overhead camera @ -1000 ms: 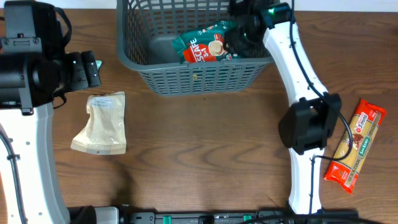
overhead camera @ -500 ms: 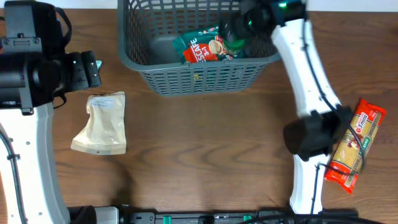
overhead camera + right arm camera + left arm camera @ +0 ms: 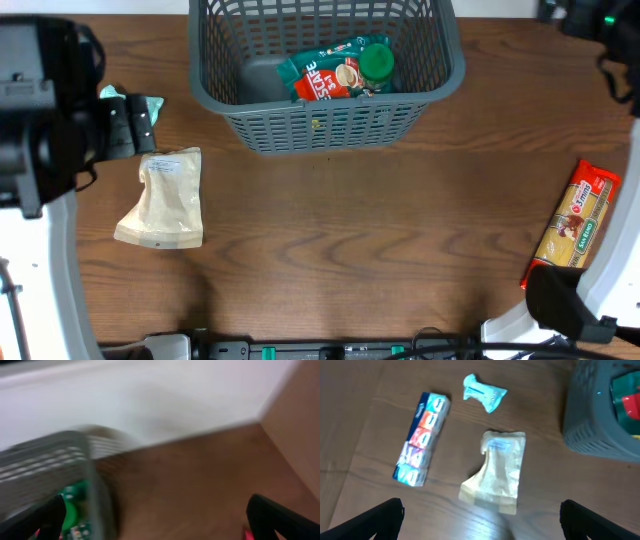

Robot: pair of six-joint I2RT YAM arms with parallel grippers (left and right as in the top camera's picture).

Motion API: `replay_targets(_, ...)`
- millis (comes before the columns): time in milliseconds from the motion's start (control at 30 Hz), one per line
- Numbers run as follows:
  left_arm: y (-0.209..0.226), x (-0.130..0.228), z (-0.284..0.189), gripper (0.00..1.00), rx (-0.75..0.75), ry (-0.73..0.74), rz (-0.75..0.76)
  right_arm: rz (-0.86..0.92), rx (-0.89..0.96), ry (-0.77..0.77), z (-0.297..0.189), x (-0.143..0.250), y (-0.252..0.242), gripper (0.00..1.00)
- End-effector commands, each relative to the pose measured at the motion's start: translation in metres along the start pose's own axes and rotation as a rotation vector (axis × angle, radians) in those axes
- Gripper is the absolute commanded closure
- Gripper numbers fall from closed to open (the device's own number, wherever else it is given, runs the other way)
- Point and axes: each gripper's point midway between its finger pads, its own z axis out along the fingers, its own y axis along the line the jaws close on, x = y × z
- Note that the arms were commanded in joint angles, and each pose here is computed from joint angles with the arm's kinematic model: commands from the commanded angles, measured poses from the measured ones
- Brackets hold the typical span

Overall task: Pack container
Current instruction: 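Lower the left gripper onto the beige foil pouch and grasp it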

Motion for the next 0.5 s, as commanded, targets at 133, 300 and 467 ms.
replay_targets(133,-0.003,0.006,0.075,0.01,0.001,0.250,-0.005,0.120,0.039,0.091,0.032,0.016,-0.026,0.01)
replay_targets(300,-0.014,0.020,0.140,0.01,0.002,0.327,0.033,0.103,0.042,0.111,0.040,0.020,-0.027,0.01)
replay_targets(467,-0.031,0.073,0.191,0.02,0.059,0.369,0.060,0.081,0.047,0.142,0.048,0.028,-0.028,0.01)
